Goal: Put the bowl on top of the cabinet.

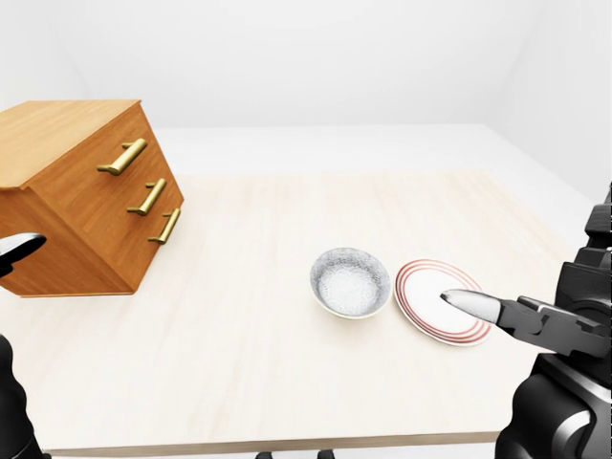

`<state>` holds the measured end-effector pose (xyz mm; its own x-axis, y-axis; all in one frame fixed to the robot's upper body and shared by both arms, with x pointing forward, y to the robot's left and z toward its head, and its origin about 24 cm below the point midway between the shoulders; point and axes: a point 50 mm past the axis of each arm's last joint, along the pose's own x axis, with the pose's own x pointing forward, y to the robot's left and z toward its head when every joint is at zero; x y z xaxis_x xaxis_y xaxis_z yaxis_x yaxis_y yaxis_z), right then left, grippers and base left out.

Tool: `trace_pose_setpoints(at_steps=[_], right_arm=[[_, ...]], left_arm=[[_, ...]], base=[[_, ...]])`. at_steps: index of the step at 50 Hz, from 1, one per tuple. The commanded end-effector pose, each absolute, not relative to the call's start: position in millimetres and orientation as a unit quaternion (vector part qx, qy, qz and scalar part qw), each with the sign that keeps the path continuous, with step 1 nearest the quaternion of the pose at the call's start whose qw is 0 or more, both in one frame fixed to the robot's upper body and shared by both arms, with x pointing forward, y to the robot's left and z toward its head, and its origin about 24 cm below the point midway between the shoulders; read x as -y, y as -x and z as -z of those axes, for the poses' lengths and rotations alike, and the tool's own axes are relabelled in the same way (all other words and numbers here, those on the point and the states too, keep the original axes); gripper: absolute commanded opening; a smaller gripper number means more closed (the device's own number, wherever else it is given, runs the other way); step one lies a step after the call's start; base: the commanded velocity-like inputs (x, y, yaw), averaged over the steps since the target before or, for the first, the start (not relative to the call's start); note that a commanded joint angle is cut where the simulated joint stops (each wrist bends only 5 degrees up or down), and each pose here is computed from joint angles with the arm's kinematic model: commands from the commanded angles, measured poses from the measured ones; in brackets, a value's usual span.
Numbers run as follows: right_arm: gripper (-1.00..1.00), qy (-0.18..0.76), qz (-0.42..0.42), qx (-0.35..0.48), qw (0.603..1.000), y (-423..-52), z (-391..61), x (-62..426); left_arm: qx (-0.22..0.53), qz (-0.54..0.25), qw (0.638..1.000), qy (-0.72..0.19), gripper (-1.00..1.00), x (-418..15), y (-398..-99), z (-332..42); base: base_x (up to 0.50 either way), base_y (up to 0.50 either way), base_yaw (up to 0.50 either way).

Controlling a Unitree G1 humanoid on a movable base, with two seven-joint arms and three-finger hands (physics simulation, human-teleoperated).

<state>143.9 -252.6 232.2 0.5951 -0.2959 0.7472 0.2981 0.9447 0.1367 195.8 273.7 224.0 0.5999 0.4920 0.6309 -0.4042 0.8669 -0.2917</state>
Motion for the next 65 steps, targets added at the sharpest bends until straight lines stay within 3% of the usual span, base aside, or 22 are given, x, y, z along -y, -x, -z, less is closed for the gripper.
trace_pose_setpoints(at_steps=[1, 65], right_arm=[[1.0, 0.008, 0.163, 0.417, 0.894, -144.3, -231.7, 250.9], [1.0, 0.01, 0.164, 0.405, 0.899, -147.2, -227.5, 251.8]], left_arm=[[0.366, -0.251, 0.894, 0.058, 1.0, -273.7, -196.7, -222.2], [0.365, -0.251, 0.895, 0.056, 1.0, -272.7, -197.0, -221.8]], base=[[0.0, 0.28, 0.0], [0.0, 0.29, 0.0]])
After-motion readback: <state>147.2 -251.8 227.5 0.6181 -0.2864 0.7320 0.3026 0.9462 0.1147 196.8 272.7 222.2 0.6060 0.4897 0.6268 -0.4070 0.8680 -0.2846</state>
